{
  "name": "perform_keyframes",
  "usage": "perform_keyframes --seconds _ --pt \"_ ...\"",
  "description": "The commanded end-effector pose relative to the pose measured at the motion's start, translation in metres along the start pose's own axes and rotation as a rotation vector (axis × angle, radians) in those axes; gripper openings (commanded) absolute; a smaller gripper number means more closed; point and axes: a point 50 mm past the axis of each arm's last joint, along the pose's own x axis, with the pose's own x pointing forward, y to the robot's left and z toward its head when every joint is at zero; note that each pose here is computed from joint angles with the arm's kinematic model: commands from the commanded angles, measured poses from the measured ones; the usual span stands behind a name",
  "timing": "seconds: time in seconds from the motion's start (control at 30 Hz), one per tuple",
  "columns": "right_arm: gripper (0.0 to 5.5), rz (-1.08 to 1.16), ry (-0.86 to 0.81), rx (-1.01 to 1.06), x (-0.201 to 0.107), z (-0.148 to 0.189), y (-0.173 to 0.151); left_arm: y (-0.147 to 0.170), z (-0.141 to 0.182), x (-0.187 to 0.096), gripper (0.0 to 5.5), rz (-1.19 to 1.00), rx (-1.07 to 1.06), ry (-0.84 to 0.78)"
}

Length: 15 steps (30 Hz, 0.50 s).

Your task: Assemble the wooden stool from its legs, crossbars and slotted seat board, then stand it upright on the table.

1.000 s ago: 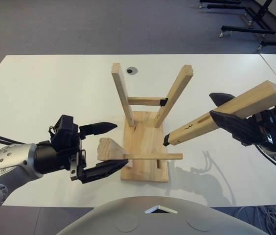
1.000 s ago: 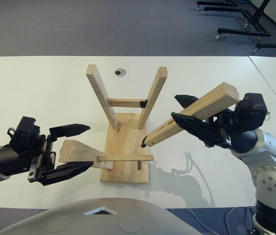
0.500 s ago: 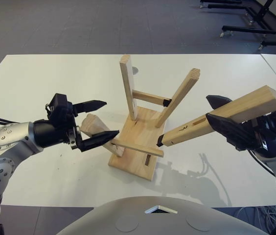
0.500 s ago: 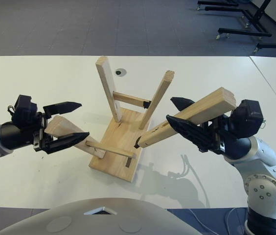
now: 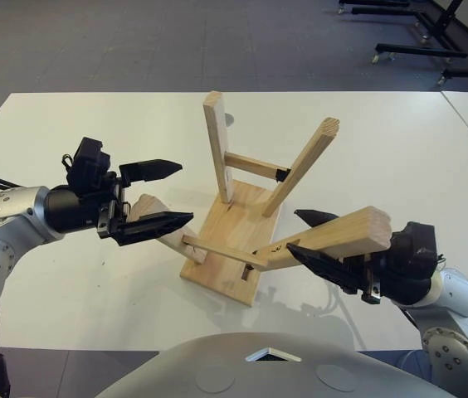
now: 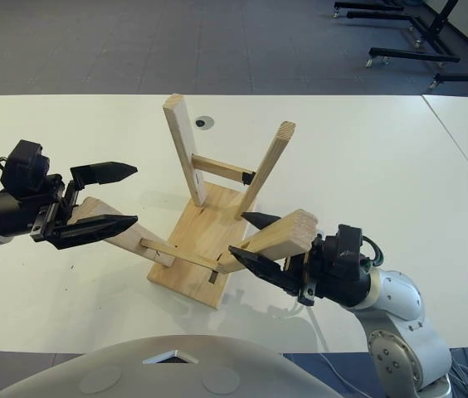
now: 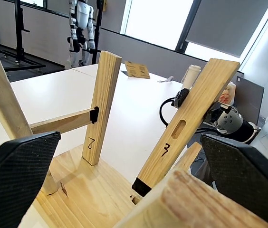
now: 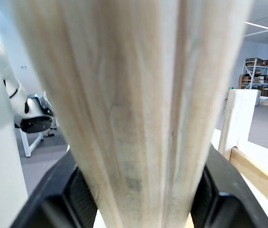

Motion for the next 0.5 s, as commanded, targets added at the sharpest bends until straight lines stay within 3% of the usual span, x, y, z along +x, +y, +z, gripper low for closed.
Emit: perform_keyframes --seconds 0.03,0.5 --pt "2.13 0.019 0.008 -0.025 0.000 -0.004 -0.001 0.002 0.001 0.000 5.40 0.013 0.010 0.022" --pt "2.13 0.076 0.049 -0.032 0.003 -0.017 -0.003 0.007 0.002 0.004 5.40 0.001 0.020 0.023"
